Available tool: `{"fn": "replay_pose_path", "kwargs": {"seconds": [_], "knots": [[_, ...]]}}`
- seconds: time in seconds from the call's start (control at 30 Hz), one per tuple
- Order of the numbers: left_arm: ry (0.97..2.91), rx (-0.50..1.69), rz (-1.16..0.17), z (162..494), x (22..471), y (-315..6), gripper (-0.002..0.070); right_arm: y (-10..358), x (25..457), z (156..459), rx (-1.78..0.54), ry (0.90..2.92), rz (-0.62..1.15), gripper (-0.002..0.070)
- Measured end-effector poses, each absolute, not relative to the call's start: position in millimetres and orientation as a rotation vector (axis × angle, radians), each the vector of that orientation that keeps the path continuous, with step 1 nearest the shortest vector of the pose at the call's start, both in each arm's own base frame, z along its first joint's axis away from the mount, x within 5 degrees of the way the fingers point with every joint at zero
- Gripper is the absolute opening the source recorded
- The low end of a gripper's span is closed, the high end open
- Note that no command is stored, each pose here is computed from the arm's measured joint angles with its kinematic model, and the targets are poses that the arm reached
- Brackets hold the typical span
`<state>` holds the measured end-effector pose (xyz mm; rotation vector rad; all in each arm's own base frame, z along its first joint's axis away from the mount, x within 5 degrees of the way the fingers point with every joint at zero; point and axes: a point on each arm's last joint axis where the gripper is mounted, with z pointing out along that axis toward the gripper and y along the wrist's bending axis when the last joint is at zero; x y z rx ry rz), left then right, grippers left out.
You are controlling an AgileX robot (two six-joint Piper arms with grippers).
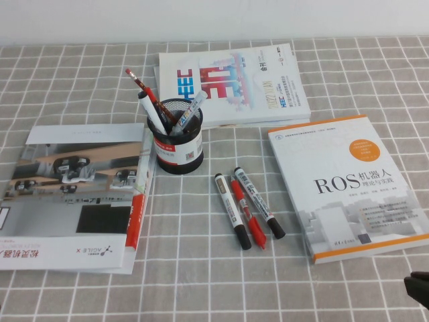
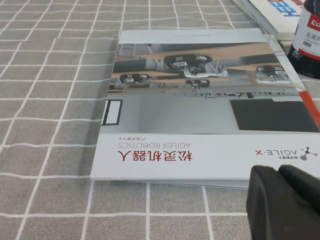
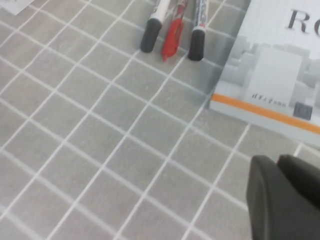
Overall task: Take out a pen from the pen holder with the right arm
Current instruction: 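Take a marker out of the pen holder and lay it on the table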
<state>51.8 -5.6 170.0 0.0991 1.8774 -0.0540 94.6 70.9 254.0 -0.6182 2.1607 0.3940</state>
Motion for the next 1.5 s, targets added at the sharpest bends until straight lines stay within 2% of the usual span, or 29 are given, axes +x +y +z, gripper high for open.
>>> {"fn": "replay_pose_path", "kwargs": {"seconds": [0.2,0.37,0.57,0.9,1.5], "knots": [[1.877,0.099,-0.054,170,52,-6,-0.0004,54,97,237,-0.451,2.039,0.356,-0.0012],[1.877,0.099,-0.054,170,52,-6,-0.0004,21,92,220,-0.138,1.854,0.212,-0.0013],[1.877,0.099,-0.054,170,52,-6,-0.0004,5,75,196,0.044,1.749,0.127,-0.0012],[1.877,0.099,-0.054,170,52,-6,-0.0004,3,58,198,0.061,1.586,0.133,-0.0012],[1.877,0.099,-0.054,170,52,-6,-0.0004,5,56,185,0.035,1.72,0.144,-0.0013]]}}
